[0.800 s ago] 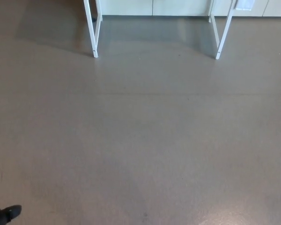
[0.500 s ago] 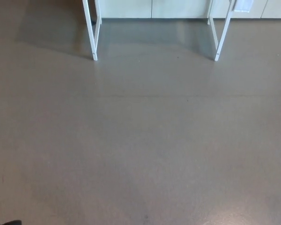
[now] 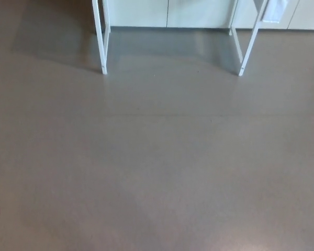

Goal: The robot walk towards a table in front and then pushes a layer of a file tray back to its original position using its right hand

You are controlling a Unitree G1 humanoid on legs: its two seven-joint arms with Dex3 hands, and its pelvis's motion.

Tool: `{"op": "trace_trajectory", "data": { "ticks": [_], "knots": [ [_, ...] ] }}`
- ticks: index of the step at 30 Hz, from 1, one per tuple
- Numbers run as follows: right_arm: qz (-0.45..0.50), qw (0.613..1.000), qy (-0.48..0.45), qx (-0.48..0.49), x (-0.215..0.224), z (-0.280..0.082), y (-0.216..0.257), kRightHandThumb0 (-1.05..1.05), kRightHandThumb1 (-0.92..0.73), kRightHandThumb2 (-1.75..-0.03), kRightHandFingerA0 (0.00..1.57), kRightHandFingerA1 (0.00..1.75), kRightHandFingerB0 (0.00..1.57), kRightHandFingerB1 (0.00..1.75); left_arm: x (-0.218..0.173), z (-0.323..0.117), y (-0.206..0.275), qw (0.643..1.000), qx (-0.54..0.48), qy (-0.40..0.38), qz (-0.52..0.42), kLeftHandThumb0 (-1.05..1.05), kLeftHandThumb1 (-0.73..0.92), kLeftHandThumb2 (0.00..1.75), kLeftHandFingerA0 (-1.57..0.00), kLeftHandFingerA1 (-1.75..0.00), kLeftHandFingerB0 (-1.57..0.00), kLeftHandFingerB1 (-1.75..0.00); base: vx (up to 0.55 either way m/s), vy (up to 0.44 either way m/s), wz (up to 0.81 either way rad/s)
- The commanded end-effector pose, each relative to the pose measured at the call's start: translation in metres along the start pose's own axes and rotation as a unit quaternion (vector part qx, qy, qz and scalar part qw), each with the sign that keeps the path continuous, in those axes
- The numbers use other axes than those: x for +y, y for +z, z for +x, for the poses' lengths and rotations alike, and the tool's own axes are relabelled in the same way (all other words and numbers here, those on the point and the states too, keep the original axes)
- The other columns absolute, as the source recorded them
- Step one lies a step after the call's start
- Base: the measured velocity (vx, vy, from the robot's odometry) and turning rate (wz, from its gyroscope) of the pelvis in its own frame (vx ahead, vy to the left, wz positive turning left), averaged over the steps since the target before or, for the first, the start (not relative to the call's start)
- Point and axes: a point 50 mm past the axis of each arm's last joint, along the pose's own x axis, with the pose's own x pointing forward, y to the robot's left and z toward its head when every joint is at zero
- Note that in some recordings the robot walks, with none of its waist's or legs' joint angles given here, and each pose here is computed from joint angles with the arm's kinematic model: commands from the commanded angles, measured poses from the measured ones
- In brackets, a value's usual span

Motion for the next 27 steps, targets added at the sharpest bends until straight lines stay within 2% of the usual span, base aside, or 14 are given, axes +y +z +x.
{"op": "trace_trajectory", "data": {
  "ticks": [1,3,4,6,19,27],
  "knots": [
    [-0.015,1.000,-0.003,-0.014,-0.0069,0.0011,0.0061,-0.18,-0.53,-0.55,0.67,0.49,0.48,0.41,0.0017,0.0017,0.0042,1.000,-0.012,-0.004,0.006,-0.06,0.47,0.89,-0.32,-0.56,-0.16,-0.48,0.17,0.138,0.08],
    [-0.024,1.000,-0.002,-0.014,-0.0067,0.0007,0.0053,-0.19,-0.53,-0.55,0.67,0.49,0.48,0.41,0.0017,0.0016,0.0033,1.000,-0.010,-0.002,0.010,-0.07,0.47,0.89,-0.35,-0.57,-0.17,-0.49,0.19,0.080,0.06],
    [-0.036,0.999,0.002,-0.014,-0.0072,0.0009,0.0053,-0.28,-0.48,-0.62,0.60,0.52,0.44,0.45,0.0014,0.0021,0.0029,1.000,-0.005,-0.001,0.009,-0.07,0.47,0.89,-0.36,-0.58,-0.17,-0.49,0.22,0.029,-0.01],
    [-0.033,0.999,0.001,-0.013,-0.0072,0.0012,0.0051,-0.20,-0.53,-0.55,0.65,0.48,0.48,0.41,0.0011,0.0017,0.0032,1.000,-0.005,-0.002,0.012,-0.07,0.48,0.89,-0.35,-0.58,-0.17,-0.48,0.17,-0.022,0.11],
    [-0.051,0.999,0.003,-0.012,-0.0063,0.0034,0.0051,-0.19,-0.53,-0.55,0.64,0.48,0.48,0.41,0.0003,0.0015,0.0042,1.000,-0.006,-0.003,0.019,-0.07,0.48,0.89,-0.36,-0.58,-0.16,-0.48,0.25,-0.160,0.14],
    [-0.063,0.998,0.004,-0.011,-0.0065,0.0059,0.0050,-0.20,-0.53,-0.55,0.67,0.49,0.49,0.41,0.0007,0.0019,0.0037,1.000,-0.003,0.001,0.027,-0.08,0.47,0.88,-0.36,-0.57,-0.17,-0.49,0.26,0.059,-0.14]
  ]
}}
